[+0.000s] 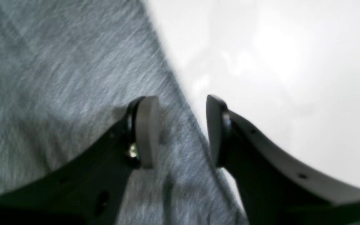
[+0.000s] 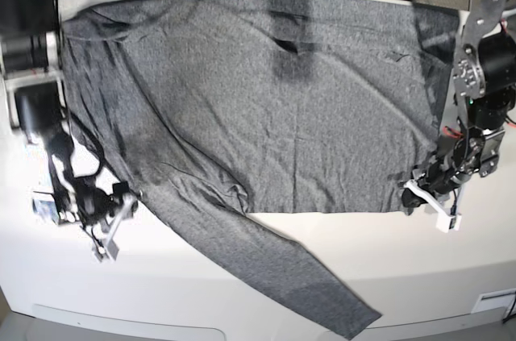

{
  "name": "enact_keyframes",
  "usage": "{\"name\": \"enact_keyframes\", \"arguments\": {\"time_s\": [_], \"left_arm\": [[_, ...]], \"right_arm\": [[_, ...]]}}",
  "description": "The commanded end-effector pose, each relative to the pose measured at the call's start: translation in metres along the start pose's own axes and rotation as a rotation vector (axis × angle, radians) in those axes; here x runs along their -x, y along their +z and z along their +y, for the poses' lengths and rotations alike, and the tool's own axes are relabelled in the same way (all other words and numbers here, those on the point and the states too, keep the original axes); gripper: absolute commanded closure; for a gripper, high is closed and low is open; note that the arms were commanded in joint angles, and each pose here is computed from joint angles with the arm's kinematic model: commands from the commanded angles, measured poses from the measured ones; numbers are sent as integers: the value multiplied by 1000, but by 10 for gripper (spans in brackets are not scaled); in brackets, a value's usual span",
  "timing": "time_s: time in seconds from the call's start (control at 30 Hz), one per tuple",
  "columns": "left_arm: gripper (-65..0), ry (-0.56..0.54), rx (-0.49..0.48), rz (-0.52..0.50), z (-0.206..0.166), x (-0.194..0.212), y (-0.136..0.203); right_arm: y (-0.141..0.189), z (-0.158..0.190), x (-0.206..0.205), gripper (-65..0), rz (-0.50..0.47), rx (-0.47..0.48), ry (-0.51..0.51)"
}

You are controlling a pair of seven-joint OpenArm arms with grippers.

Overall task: Fold the T-shirt properly
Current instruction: 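Grasp the shirt's side edges with both grippers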

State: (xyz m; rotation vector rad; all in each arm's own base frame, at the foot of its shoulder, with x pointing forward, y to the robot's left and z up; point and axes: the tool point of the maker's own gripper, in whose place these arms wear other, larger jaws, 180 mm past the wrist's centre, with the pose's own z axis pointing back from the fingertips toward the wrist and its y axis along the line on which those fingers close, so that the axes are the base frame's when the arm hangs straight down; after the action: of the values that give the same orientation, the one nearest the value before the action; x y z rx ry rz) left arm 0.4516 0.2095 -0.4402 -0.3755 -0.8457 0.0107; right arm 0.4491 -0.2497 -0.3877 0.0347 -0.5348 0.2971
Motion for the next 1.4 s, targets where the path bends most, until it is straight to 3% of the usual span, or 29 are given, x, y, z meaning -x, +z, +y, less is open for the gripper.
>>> {"name": "enact_keyframes", "arguments": {"time_s": [0.0,0.1,0.33,0.6,0.73,1.0,1.17,1.37], "left_arm": [[0,-21,-12,-5,5,-13,2],[0,-21,-12,-5,5,-13,2],[0,-21,-12,-4,5,-13,2],[0,-21,-12,-4,5,-13,2],[0,-21,-12,-4,5,-13,2],[0,-21,-12,26,5,-7,3],[0,6,-7,5,4,-11,2],[0,63,4,-37,2,-20,3]], "right_arm": [[4,-4,-26,-300,-51,6,8],[-10,5,-37,-313,-46,-10,61],[-30,10,-40,-313,-26,60,147],[-38,12,-24,-311,14,76,159],[-42,14,-3,-202,79,67,147],[-47,17,16,0,111,56,134],[-43,8,-4,0,2,64,116],[-34,-4,-17,0,-56,60,58]]}}
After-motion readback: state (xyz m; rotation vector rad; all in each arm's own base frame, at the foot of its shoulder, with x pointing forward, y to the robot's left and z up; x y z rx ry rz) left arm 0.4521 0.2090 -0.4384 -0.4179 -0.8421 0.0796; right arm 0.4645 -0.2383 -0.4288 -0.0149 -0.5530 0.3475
